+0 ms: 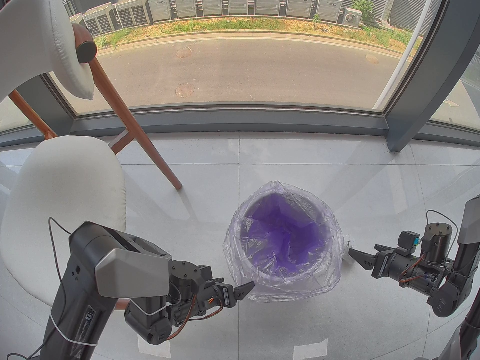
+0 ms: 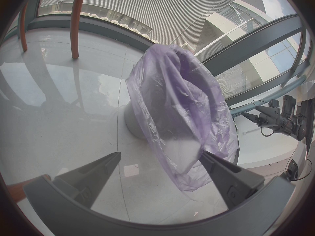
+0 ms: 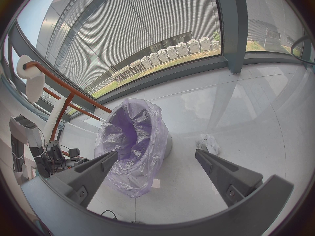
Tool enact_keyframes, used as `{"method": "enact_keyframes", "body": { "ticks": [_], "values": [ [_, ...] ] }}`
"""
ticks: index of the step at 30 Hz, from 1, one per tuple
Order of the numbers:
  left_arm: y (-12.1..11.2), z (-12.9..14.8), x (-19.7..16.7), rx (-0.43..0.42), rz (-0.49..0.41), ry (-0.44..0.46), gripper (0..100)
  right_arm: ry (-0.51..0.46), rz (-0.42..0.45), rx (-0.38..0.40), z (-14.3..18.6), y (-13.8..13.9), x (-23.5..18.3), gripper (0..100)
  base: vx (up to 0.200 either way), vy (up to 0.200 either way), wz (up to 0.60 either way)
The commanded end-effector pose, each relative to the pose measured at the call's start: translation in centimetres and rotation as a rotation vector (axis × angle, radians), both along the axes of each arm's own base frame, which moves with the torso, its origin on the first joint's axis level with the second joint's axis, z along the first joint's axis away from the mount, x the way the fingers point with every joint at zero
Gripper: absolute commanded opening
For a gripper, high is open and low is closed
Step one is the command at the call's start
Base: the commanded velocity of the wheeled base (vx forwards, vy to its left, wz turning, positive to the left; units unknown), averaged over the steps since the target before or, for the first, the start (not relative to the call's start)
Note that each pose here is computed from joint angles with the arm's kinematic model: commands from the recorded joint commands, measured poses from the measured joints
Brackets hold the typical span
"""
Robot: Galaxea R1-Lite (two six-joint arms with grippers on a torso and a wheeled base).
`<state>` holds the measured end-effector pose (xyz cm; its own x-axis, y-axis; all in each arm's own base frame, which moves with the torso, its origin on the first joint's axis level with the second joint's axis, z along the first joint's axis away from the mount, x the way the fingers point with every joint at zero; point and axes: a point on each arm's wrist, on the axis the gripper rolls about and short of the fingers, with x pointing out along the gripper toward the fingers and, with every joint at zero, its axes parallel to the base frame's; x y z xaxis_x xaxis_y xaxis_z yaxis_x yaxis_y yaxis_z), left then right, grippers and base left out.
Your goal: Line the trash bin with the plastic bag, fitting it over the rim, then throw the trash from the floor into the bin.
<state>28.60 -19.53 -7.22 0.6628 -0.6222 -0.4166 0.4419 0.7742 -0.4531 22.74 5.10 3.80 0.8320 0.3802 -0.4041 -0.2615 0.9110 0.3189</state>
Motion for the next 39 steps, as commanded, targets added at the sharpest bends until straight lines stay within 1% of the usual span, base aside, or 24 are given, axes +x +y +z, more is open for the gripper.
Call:
{"method": "enact_keyframes", "body": {
  "ticks": [1,3,10,11,13,15,16,20,22,26,29,30,35,37,38,39],
  "values": [
    [-0.5,-1.6,0.7,0.006,0.004,0.007,0,0.001,0.001,0.0,-0.1,0.0,0.1,100,0.0,0.0,0.0],
    [-0.6,-1.6,1.0,0.008,0.016,-0.002,0,0.003,0.001,0.001,-0.1,0.0,0.1,100,0.0,0.0,0.0],
    [-0.9,-1.6,1.4,0.01,0.017,0.004,0,0.019,0.003,-0.002,-0.5,0.1,0.1,100,0.0,0.0,0.0],
    [-0.9,-1.6,1.5,0.017,0.017,0.014,0,0.021,0.003,-0.002,-0.5,0.1,0.0,100,0.0,0.0,0.0],
    [-1.2,-1.8,1.7,0.055,0.017,0.066,0,0.022,0.003,-0.003,-0.5,0.0,0.0,100,0.0,0.0,0.0],
    [-1.6,-1.4,2.4,0.087,0.028,0.102,0,0.024,0.002,-0.004,-0.5,0.0,-0.1,100,0.0,0.0,0.0],
    [-1.7,-1.4,2.5,0.089,0.028,0.104,0,0.025,0.003,-0.003,-0.5,0.0,-0.1,100,0.0,0.0,0.0],
    [-3.4,-0.6,5.2,0.157,0.089,0.135,0,0.041,-0.005,-0.014,-0.8,0.0,-0.2,100,0.0,0.0,0.0],
    [-4.3,-0.3,6.1,0.177,0.103,0.138,0,0.06,-0.029,-0.029,-1.6,0.0,0.4,100,0.0,0.0,0.0],
    [-5.5,0.2,6.5,0.164,0.094,0.113,0,0.062,-0.023,-0.062,-2.7,0.0,1.6,100,0.0,0.0,0.0],
    [-5.9,0.3,6.2,0.169,0.088,0.109,0,0.068,-0.023,-0.067,-3.0,0.0,2.0,100,0.0,0.0,0.0],
    [-6.0,0.4,6.0,0.171,0.086,0.109,100,0.065,-0.022,-0.068,-3.2,0.1,2.3,100,0.0,0.0,0.0],
    [-5.8,0.7,5.5,0.184,0.092,0.111,100,0.046,-0.009,-0.069,-3.1,0.5,3.3,100,0.0,0.0,0.0],
    [-5.5,1.4,5.2,0.181,0.095,0.105,100,0.041,-0.005,-0.068,-3.0,0.7,3.7,100,0.0,0.0,0.0],
    [-5.1,2.4,4.7,0.175,0.098,0.1,100,0.026,0.003,-0.065,-2.5,1.1,4.2,100,0.0,0.0,0.0],
    [-5.0,2.7,4.6,0.175,0.098,0.1,100,0.021,0.002,-0.064,-2.3,1.1,4.4,100,0.0,0.0,0.0]
  ]
}}
